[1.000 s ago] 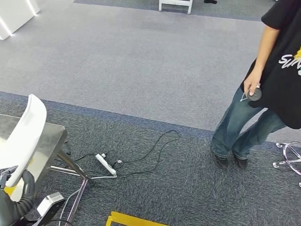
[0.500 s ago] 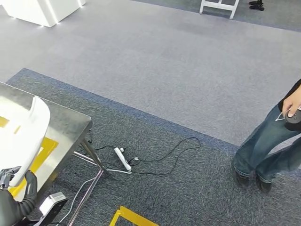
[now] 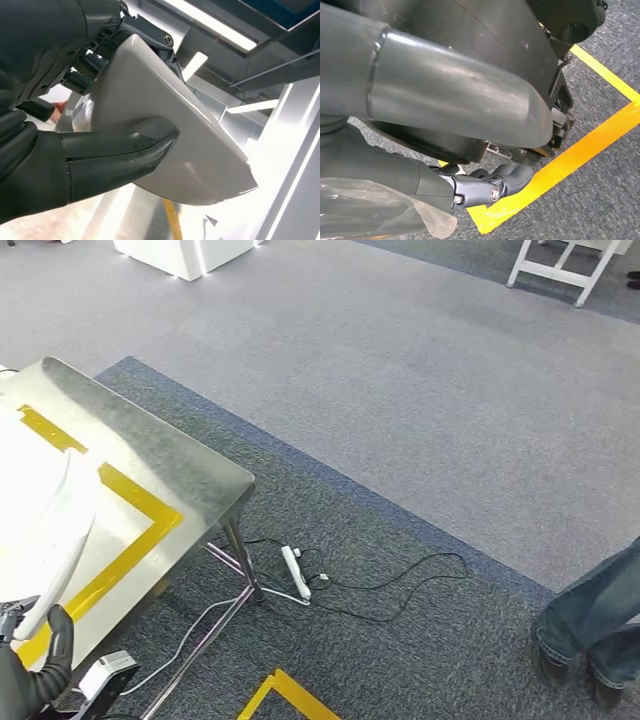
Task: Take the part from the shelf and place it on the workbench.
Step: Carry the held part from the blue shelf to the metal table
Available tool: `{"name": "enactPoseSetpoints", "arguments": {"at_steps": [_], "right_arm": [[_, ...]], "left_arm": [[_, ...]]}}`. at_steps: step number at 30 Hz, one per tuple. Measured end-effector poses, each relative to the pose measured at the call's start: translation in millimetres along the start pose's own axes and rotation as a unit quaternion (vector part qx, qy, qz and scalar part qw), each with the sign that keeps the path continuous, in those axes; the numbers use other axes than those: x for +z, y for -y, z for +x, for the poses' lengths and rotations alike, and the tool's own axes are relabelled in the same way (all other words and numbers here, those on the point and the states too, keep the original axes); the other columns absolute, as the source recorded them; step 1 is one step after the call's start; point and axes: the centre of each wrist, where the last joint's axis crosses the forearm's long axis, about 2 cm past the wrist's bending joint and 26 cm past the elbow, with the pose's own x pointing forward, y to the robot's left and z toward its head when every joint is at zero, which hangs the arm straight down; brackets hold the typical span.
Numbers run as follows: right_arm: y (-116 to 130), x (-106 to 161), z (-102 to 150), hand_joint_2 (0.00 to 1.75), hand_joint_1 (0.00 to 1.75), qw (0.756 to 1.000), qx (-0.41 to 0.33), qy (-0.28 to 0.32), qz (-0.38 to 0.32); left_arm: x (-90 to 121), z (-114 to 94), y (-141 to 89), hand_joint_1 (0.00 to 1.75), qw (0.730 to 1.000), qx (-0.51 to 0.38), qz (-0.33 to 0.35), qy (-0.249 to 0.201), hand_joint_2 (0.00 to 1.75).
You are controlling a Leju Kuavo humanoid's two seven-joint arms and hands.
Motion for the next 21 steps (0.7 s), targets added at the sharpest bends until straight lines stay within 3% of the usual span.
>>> {"name": "enactPoseSetpoints", "arguments": {"at_steps": [21], "right_arm": [[-0.3, 1.2, -2.5, 0.0, 0.0, 1.0, -0.001, -0.002, 0.0]], "left_arm": [[-6.5, -0.3, 3.3, 1.75, 1.0, -0.005, 0.003, 0.011, 1.75]]}}
